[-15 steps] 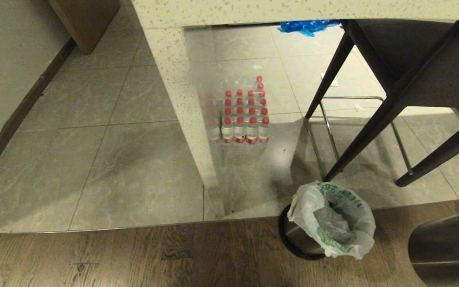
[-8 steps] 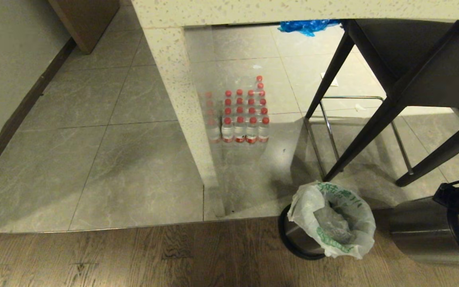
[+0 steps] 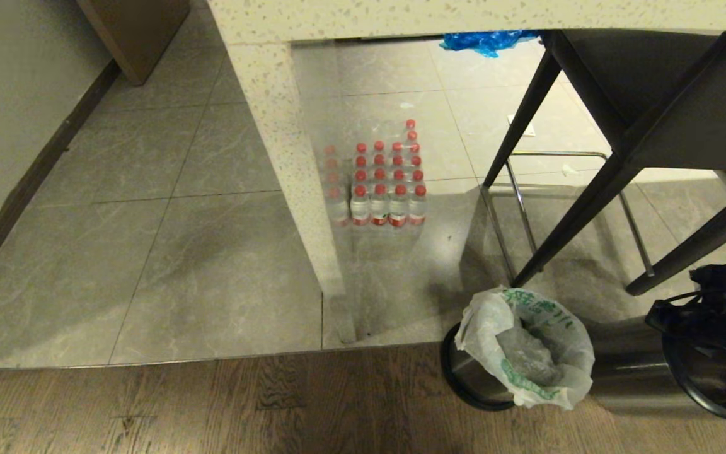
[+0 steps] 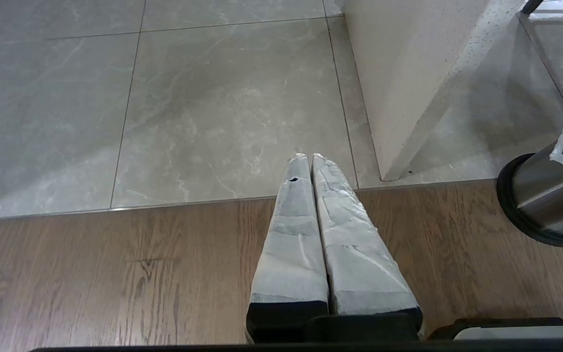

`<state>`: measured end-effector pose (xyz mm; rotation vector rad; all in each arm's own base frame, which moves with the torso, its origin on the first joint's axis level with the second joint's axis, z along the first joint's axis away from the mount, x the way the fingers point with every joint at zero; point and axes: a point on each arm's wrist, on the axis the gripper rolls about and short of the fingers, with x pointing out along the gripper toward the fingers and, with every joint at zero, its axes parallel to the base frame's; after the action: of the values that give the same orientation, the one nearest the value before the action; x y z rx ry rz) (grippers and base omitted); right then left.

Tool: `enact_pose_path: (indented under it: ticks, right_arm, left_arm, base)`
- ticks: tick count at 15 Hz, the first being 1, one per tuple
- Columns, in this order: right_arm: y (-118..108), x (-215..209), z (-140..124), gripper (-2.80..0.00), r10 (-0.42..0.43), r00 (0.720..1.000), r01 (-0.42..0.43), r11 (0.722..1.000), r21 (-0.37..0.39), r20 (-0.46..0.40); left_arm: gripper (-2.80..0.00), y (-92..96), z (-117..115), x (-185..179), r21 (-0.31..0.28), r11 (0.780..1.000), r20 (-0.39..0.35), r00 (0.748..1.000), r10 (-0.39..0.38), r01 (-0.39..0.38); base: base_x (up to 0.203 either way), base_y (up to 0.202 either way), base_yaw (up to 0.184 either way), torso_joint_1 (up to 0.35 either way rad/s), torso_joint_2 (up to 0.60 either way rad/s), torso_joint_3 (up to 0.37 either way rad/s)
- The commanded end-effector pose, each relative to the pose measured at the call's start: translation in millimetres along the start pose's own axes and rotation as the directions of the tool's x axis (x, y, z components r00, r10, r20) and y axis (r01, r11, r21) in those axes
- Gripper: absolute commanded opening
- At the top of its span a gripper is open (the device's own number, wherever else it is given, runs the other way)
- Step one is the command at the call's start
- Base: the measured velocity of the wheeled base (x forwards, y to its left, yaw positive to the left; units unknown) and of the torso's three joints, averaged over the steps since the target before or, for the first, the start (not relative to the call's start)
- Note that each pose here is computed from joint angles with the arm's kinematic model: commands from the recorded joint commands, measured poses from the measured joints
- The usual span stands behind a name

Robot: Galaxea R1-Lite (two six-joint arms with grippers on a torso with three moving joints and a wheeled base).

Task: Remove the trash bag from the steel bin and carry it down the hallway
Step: Place the outer trash can on the ground, then pick up the trash bag

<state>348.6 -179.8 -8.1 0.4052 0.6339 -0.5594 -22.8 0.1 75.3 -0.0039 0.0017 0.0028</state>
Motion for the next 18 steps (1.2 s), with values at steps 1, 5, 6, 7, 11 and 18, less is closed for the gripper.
enact_pose_path:
  ticks: [1, 5, 6, 7, 11, 18]
  right_arm:
    - [-3, 12, -10, -2.80, -0.009, 0.999, 0.009, 1.000, 0.002, -0.030]
    - [1, -8, 8, 0.00, 0.001, 1.000, -0.001, 1.000, -0.016, 0.008]
    - [3, -21, 14, 0.00, 0.007, 1.000, -0.007, 1.000, -0.019, 0.011]
    - [5, -36, 22, 0.00, 0.018, 1.000, -0.018, 1.000, -0.021, 0.011]
    - [10, -112, 25, 0.00, 0.070, 0.994, -0.076, 0.995, -0.066, -0.081]
    - [35, -157, -12, 0.00, 0.221, 0.944, -0.260, 0.956, -0.137, -0.246]
  left_arm:
    - [-2.80, 0.0, 0, 0, -0.001, 1.000, -0.003, 1.000, 0.000, 0.000]
    - [-2.80, 0.0, 0, 0, -0.001, 1.000, -0.003, 1.000, 0.000, 0.000]
    - [-2.80, 0.0, 0, 0, -0.001, 1.000, -0.003, 1.000, 0.000, 0.000]
    - [-2.80, 0.0, 0, 0, -0.001, 1.000, -0.003, 1.000, 0.000, 0.000]
    - [-2.80, 0.0, 0, 0, -0.001, 1.000, -0.001, 1.000, 0.000, 0.000]
    - [-2.80, 0.0, 0, 0, -0.001, 1.000, -0.002, 1.000, 0.000, 0.000]
  base:
    - [0.000, 0.000, 0.000, 0.000, 0.00, 0.000]
    - [0.000, 0.000, 0.000, 0.000, 0.00, 0.000]
    - [0.000, 0.000, 0.000, 0.000, 0.00, 0.000]
    - [0.000, 0.000, 0.000, 0.000, 0.00, 0.000]
    - [0.000, 0.000, 0.000, 0.000, 0.00, 0.000]
    - [0.000, 0.000, 0.000, 0.000, 0.00, 0.000]
